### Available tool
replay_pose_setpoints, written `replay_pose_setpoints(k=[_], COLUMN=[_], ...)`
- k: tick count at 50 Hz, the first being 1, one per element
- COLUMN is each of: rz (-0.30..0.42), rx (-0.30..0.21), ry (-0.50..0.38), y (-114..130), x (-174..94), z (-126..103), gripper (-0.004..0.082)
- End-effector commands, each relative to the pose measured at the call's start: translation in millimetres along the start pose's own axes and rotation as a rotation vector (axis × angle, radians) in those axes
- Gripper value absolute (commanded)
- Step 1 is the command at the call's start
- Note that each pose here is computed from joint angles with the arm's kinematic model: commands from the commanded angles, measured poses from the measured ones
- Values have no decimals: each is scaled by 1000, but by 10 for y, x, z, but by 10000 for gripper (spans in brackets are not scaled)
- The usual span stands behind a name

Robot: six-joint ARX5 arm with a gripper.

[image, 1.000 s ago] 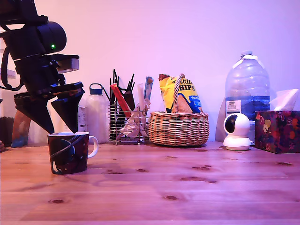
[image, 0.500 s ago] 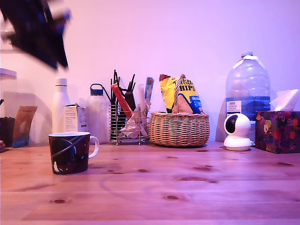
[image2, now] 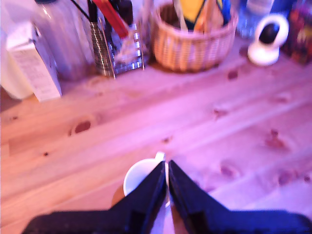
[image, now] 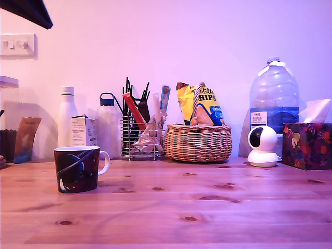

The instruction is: Pick up the coffee capsules from the table one by one and drop them inside the nearest coffee cup

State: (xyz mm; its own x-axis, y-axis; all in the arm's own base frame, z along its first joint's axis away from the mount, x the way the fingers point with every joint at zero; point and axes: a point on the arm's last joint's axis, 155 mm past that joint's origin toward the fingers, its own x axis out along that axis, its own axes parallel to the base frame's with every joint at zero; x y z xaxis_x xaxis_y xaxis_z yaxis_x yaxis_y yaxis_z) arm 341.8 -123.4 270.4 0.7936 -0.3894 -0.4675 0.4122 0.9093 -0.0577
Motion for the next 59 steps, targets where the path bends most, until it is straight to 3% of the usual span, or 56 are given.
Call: replay_pose_setpoints(k=[1,26,42,46,59], rz=[7,92,94,91,92], rx=[-26,-90,-118,-152,-153], ry=[14,-111,-177,-187,-191], y=[39,318,262,246,195], x=[81,-50,-251,-289,-438], z=[-208,-777,-1016,-1076,-1189], gripper=[-19,-19,-19,-19,-19])
